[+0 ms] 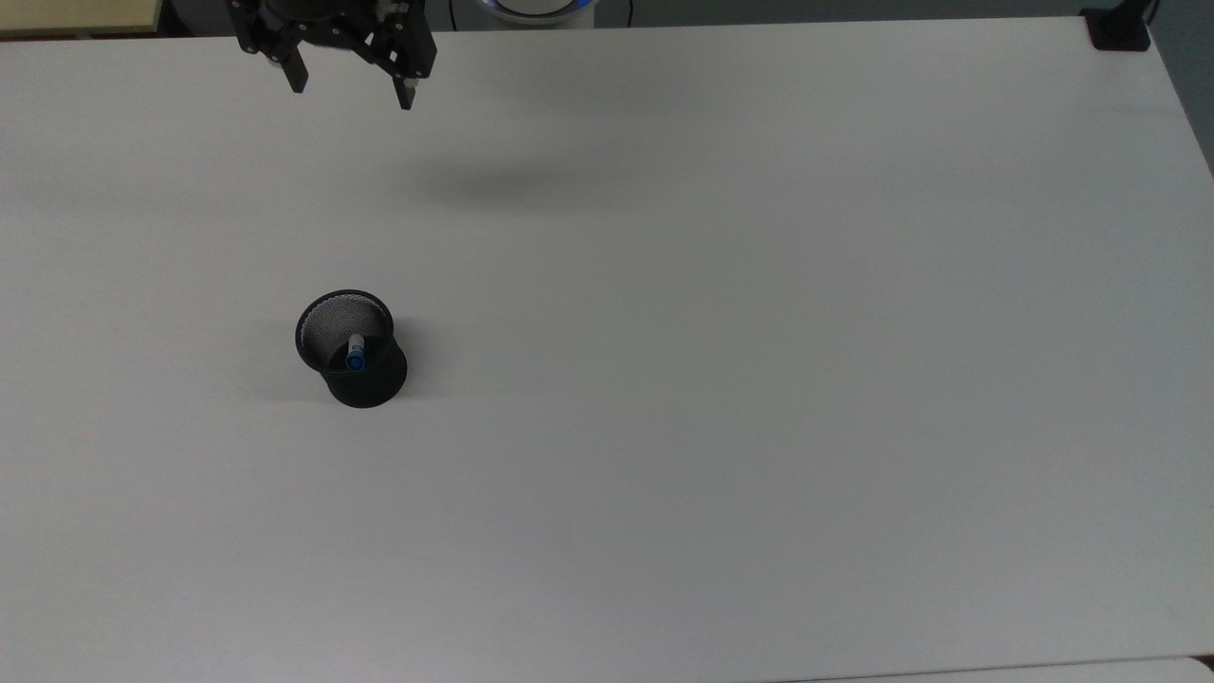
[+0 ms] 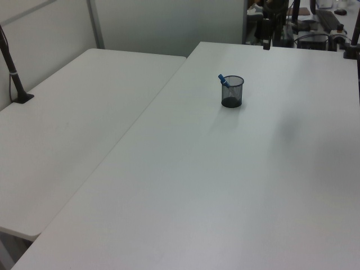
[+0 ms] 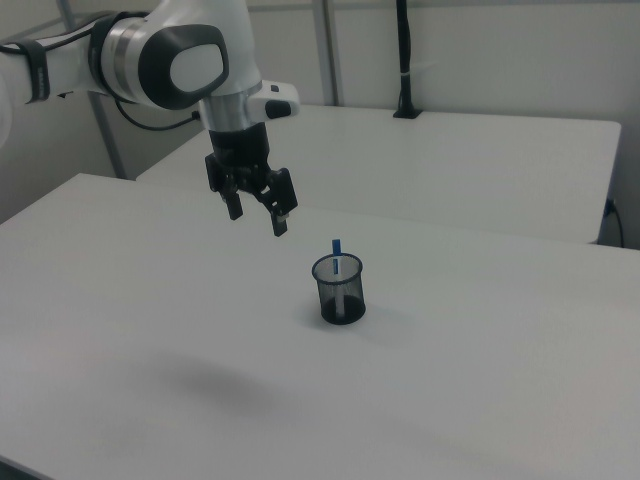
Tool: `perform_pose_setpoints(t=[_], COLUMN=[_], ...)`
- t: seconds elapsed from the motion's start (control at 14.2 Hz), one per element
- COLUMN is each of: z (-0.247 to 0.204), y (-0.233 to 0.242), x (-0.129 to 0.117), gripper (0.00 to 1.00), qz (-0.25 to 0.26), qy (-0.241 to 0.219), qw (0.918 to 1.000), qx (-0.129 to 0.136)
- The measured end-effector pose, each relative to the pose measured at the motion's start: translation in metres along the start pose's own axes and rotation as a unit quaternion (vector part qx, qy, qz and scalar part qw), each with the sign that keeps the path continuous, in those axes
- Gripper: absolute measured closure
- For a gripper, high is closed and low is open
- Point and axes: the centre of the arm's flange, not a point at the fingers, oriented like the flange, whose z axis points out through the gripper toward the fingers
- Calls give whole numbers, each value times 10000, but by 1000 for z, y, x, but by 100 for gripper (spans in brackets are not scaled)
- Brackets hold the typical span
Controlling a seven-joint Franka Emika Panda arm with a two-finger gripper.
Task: Insert the marker
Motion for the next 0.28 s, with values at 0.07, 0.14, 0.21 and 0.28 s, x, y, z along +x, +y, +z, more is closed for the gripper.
perform_pose_setpoints(t=[0.07,0.14,0.21,0.28], z=[0,-1,-1,-1], y=[1,3,5,6], x=[0,0,-1,-1], gripper=[0,0,0,0], qz=[6,15,27,36], qy=[4,8,11,8], qw=[10000,10000,10000,10000], qx=[0,0,0,0])
